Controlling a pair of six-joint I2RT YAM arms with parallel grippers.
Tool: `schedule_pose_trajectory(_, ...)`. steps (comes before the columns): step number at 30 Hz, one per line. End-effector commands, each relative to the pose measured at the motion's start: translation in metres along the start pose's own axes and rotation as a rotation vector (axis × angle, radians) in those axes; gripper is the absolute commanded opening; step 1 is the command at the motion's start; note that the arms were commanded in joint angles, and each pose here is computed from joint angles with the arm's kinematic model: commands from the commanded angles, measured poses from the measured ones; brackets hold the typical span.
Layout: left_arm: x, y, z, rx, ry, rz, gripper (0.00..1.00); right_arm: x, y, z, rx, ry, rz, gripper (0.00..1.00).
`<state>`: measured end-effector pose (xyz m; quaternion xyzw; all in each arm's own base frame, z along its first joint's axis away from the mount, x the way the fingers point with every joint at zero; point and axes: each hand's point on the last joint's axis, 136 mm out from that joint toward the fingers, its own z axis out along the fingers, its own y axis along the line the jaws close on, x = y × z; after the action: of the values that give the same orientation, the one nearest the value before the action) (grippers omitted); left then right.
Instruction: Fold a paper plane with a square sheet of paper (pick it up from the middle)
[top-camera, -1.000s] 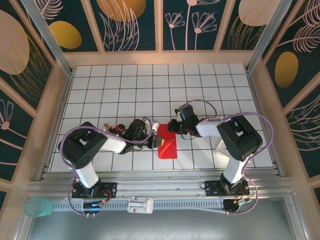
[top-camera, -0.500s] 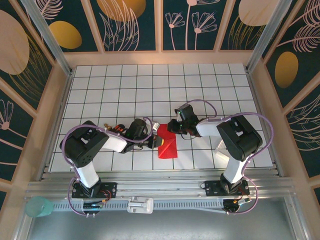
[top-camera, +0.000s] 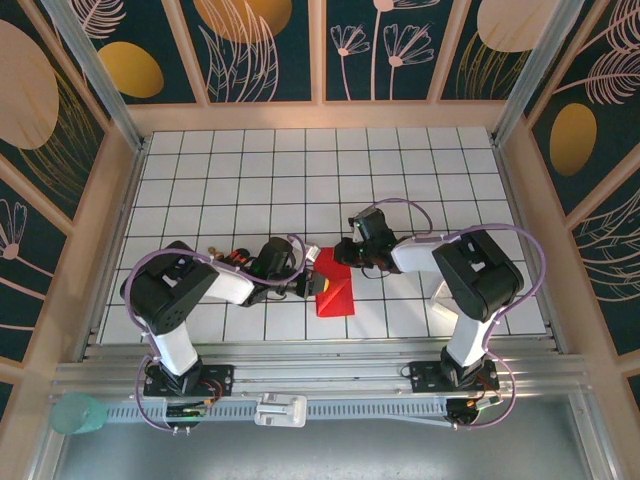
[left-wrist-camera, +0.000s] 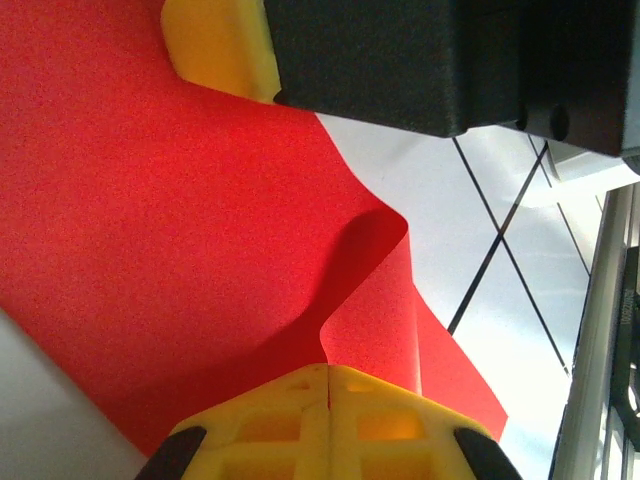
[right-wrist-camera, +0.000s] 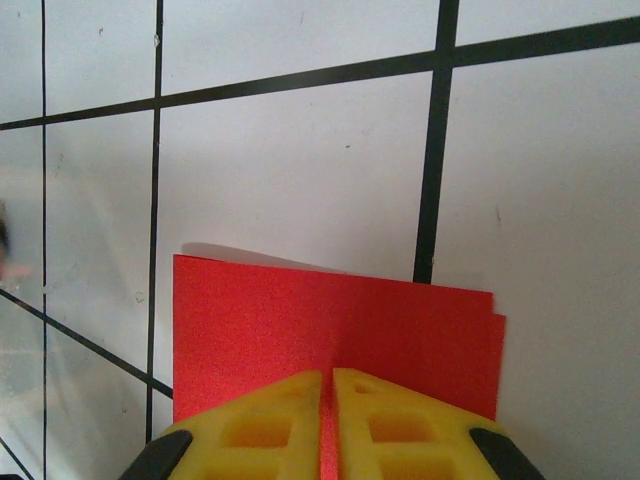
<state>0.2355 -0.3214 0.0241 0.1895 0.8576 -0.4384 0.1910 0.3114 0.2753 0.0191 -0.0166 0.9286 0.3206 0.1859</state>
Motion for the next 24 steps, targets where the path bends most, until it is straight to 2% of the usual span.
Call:
schedule_pose_trajectory(1, -0.002, 0.003, 0.003, -0.005, 0.007, -0.009, 0.0, 0.016, -0.016, 0.008, 0.062, 0.05, 0.0, 0.12)
schedule_pose_trajectory(24, 0.005, 0.02, 0.0, -0.076, 0.01, -0.06, 0.0, 0.016, -0.017, 0.01, 0.066, 0.051, -0.004, 0.12)
